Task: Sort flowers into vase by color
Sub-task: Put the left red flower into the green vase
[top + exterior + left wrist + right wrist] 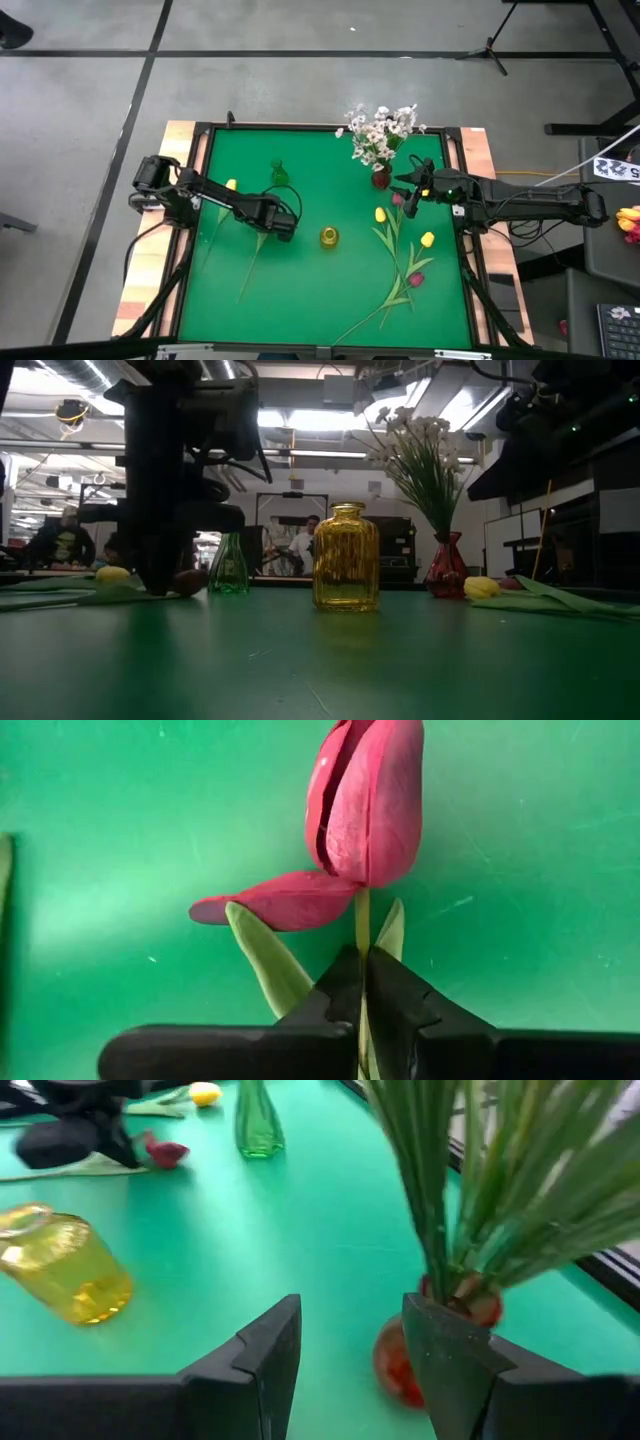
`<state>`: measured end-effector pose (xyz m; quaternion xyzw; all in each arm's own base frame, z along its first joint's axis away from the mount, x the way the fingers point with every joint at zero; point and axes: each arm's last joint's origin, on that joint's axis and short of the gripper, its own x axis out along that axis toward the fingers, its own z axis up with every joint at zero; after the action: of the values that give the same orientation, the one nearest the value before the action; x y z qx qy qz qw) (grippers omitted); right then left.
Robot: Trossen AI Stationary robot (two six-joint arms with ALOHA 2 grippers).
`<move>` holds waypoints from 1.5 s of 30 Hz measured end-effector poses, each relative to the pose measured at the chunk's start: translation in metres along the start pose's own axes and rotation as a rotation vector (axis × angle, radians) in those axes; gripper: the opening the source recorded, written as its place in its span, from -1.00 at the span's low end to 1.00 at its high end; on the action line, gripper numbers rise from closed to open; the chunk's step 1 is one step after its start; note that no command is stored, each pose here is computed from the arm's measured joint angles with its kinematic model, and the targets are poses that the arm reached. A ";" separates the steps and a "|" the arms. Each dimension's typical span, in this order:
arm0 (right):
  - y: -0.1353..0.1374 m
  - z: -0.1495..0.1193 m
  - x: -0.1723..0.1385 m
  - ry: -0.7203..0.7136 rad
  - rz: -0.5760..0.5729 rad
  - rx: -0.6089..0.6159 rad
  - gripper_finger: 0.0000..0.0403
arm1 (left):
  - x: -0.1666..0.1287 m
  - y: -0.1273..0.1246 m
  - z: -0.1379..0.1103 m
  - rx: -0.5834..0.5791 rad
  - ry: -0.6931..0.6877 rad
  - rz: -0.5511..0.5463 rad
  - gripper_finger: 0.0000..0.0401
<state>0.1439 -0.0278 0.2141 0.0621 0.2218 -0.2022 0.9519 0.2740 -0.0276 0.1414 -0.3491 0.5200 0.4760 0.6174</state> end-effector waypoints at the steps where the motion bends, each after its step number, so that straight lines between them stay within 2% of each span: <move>1: 0.001 0.001 0.000 -0.006 0.017 0.002 -0.12 | -0.001 0.000 0.000 0.009 -0.006 -0.003 -0.98; 5: 0.004 0.008 -0.001 -0.071 0.117 0.017 -0.12 | -0.014 0.000 0.005 0.012 -0.057 -0.045 -0.99; 9: 0.007 0.018 -0.002 -0.170 0.200 0.030 -0.12 | -0.040 0.001 0.011 -0.008 -0.170 -0.124 -0.99; 13: 0.011 0.028 -0.005 -0.263 0.299 0.033 -0.12 | -0.073 0.007 0.020 -0.016 -0.300 -0.220 -0.99; 17: 0.013 0.035 -0.008 -0.331 0.360 0.031 -0.12 | -0.110 0.016 0.027 -0.010 -0.500 -0.350 -0.99; 21: 0.016 0.041 -0.001 -0.389 0.371 0.034 -0.12 | -0.147 0.024 0.036 0.069 -0.716 -0.487 -0.99; 26: 0.024 0.059 0.014 -0.472 0.441 0.025 -0.12 | -0.184 0.024 0.045 0.205 -0.972 -0.603 -0.99; 32: 0.041 0.094 0.042 -0.424 0.487 -0.016 -0.12 | -0.209 0.019 0.050 0.322 -1.205 -0.632 -0.99; 36: 0.065 0.119 0.057 -0.416 0.531 -0.116 -0.12 | -0.215 0.018 0.052 0.359 -1.270 -0.617 -0.99; 40: 0.084 0.140 0.070 -0.378 0.462 -0.238 -0.12 | -0.221 0.018 0.051 0.374 -1.323 -0.623 -0.99; 45: 0.095 0.166 0.085 -0.402 0.444 -0.261 -0.05 | -0.227 0.017 0.048 0.394 -1.365 -0.653 -0.99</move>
<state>0.3184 -0.0058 0.3274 -0.0546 0.0346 0.0321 0.9974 0.2709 -0.0286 0.3742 0.0015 -0.0289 0.2784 0.9600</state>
